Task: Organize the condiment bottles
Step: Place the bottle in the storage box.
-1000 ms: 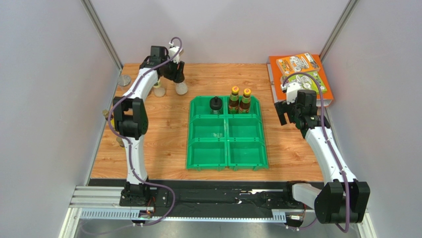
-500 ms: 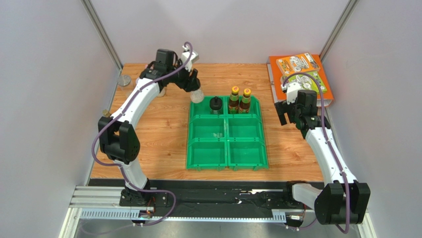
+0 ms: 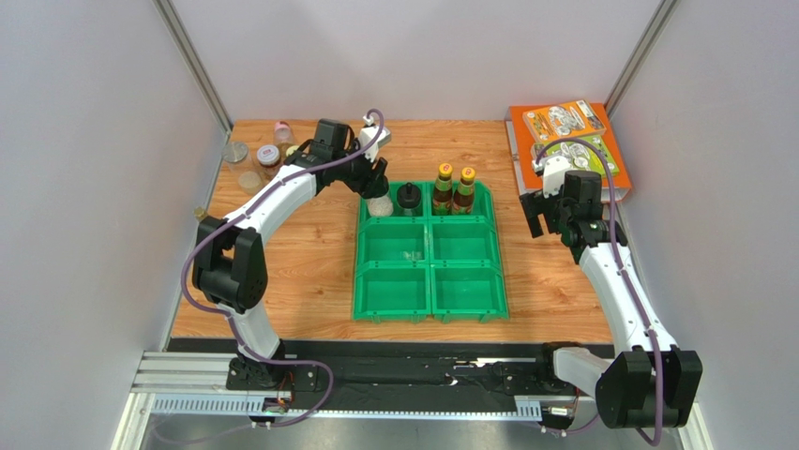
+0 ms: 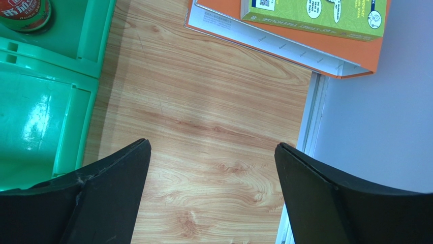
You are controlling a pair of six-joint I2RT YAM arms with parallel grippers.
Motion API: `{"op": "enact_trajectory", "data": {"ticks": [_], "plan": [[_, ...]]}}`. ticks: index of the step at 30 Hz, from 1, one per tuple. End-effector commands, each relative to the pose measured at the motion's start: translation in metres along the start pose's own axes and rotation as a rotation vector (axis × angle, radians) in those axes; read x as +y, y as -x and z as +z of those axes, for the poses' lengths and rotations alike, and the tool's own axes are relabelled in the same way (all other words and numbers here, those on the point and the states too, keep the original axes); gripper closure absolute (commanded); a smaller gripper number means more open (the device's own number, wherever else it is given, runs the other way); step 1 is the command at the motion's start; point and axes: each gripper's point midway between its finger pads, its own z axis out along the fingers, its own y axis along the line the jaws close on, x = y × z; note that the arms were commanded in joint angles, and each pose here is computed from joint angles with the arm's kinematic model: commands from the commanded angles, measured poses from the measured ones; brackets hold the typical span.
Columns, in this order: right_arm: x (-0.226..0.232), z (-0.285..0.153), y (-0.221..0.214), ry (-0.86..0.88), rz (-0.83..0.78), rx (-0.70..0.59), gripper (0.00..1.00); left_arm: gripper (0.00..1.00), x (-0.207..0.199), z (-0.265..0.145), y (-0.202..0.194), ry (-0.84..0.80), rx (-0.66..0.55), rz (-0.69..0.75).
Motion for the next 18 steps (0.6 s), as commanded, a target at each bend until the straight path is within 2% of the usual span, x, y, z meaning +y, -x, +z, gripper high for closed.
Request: {"op": "enact_trajectory", "data": {"ticks": [1,10,12,13,14,16,18], "plan": [[-0.006,-0.010,0.024,-0.011,0.012,-0.078,0.05,1.00,-0.009,0.001,0.025,0.003,-0.108,0.048],[-0.005,-0.010,0.024,-0.007,0.012,-0.078,0.05,1.00,-0.019,0.028,-0.002,-0.019,-0.059,0.048],[-0.005,-0.010,0.024,-0.008,0.012,-0.079,0.05,0.95,-0.020,0.030,-0.005,-0.026,-0.050,0.051],[-0.005,-0.010,0.024,-0.006,0.012,-0.079,0.05,0.85,-0.020,0.030,-0.006,-0.027,-0.049,0.052],[-0.004,-0.010,0.023,-0.005,0.012,-0.077,0.05,0.82,-0.020,0.030,-0.006,-0.028,-0.047,0.055],[-0.004,-0.010,0.024,-0.005,0.012,-0.079,0.05,0.81,-0.020,0.030,-0.007,-0.026,-0.043,0.058],[-0.004,-0.010,0.024,-0.003,0.011,-0.080,0.05,0.75,-0.020,0.030,-0.011,-0.027,-0.034,0.056]]}}
